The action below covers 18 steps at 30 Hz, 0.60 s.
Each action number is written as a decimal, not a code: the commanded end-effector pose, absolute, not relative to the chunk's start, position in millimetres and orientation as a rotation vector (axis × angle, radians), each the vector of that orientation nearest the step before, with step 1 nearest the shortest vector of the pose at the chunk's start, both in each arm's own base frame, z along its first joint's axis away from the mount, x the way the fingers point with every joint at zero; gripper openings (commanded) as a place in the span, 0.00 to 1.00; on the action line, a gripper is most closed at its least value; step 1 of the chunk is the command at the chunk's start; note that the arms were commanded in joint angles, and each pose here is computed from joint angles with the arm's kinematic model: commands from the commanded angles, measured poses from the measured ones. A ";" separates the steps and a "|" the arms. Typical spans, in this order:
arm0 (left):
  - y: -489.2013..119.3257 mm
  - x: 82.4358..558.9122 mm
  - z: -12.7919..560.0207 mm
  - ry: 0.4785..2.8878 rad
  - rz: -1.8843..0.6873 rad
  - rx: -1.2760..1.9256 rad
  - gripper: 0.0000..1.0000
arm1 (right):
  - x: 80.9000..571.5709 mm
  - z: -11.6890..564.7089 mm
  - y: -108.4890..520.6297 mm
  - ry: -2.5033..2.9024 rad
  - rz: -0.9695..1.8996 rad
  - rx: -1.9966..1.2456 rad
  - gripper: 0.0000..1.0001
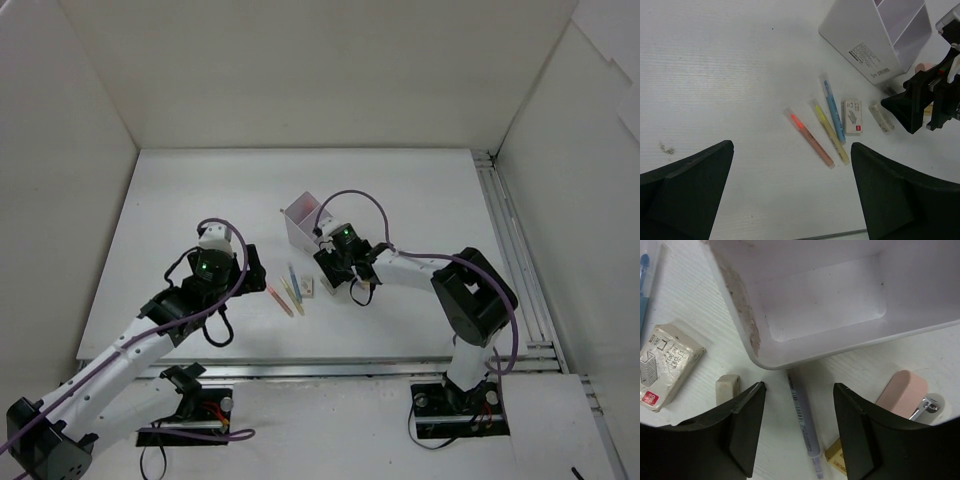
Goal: Sort the stationery into containers
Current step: Pick up the pen from the center of the board.
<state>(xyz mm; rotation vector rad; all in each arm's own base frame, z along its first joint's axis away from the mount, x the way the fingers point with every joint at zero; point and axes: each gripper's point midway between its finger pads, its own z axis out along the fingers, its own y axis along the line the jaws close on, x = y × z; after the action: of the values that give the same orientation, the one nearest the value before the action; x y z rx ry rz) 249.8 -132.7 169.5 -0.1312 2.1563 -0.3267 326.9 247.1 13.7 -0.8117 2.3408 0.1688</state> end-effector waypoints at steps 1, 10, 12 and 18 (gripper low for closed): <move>-134.4 258.7 191.5 2.095 -0.349 -0.157 1.00 | 327.9 9.5 240.8 2.367 0.213 -0.758 0.53; -135.3 259.3 194.6 2.093 -0.350 -0.144 1.00 | 314.4 -1.9 239.1 2.422 0.330 -0.713 0.43; -135.8 259.1 194.5 2.095 -0.352 -0.142 1.00 | 313.0 -3.3 240.9 2.429 0.348 -0.714 0.35; -134.5 257.2 196.7 2.090 -0.357 -0.144 1.00 | 305.2 6.8 243.9 2.423 0.396 -0.733 0.04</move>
<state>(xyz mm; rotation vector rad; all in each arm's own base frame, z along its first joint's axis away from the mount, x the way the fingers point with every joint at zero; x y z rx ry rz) 248.9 -132.2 168.4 -0.1284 2.1618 -0.3236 331.4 245.6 11.1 -0.6940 2.3544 0.3331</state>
